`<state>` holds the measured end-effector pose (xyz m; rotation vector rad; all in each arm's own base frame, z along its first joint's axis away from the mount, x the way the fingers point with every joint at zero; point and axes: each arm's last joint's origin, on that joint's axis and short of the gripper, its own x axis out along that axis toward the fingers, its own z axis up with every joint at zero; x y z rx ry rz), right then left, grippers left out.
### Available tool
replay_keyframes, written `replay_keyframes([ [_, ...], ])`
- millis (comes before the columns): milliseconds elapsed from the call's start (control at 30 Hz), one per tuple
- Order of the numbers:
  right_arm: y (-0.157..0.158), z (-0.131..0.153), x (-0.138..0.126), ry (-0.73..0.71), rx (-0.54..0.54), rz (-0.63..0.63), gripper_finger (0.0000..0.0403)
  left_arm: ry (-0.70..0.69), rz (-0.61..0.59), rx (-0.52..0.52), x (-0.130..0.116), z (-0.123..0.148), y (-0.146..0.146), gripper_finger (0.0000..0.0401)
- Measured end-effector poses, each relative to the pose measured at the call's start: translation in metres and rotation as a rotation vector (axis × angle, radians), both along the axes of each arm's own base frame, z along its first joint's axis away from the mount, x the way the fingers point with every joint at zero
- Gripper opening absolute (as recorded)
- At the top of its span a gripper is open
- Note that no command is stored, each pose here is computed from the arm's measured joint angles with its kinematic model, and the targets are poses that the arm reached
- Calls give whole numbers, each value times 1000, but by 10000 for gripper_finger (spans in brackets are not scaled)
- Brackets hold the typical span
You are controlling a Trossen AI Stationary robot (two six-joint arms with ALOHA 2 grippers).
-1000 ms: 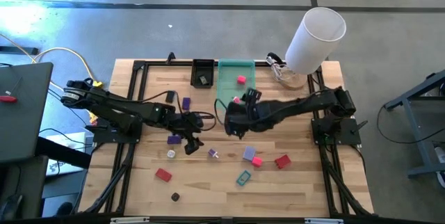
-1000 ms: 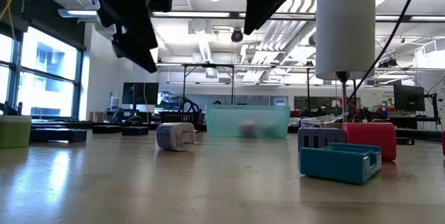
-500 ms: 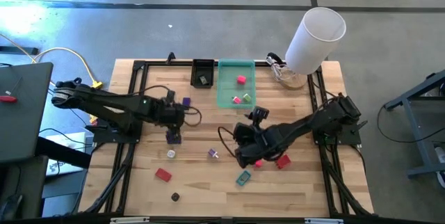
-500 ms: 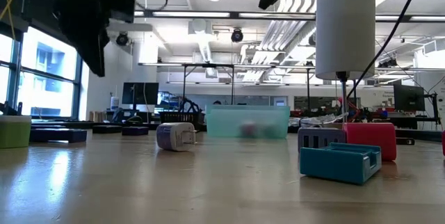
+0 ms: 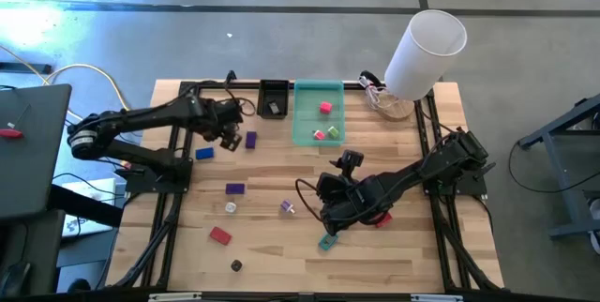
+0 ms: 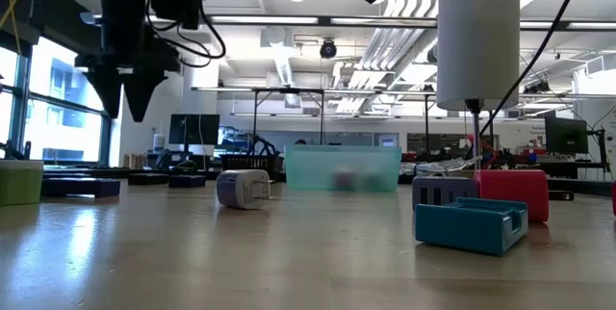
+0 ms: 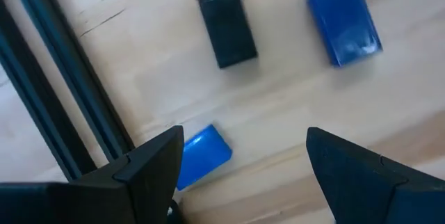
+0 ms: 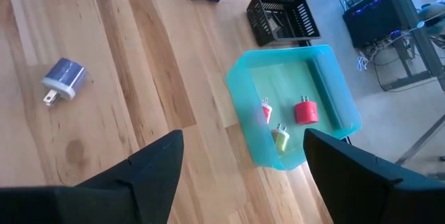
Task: Pick & Place Office items
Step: Put the black digital clock into the black bin
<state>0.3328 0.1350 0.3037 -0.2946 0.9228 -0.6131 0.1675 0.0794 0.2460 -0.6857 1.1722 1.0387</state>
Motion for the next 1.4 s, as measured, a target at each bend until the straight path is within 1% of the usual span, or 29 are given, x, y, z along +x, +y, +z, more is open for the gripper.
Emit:
replay_keyframes([
  [100,0,0,0,0,0,0,286,-32,77,5,1,-1,5,296],
  [267,0,0,0,0,0,0,286,-75,277,4,9,-10,17,296],
  [400,0,0,0,0,0,0,286,-45,340,-13,14,-24,36,296],
  [533,0,0,0,2,-1,2,286,-64,309,-118,15,-39,62,296],
  [633,0,0,0,2,-1,2,286,-60,347,-161,14,-50,77,296],
  [733,0,0,0,4,2,3,286,-41,336,-169,14,-61,87,296],
  [967,0,0,0,4,2,3,286,-1,328,-202,19,-76,91,296],
  [1233,1,-1,0,14,26,7,286,10,302,-184,18,-78,96,295],
  [1400,1,-1,0,2,40,-7,286,9,311,-168,17,-78,98,280],
])
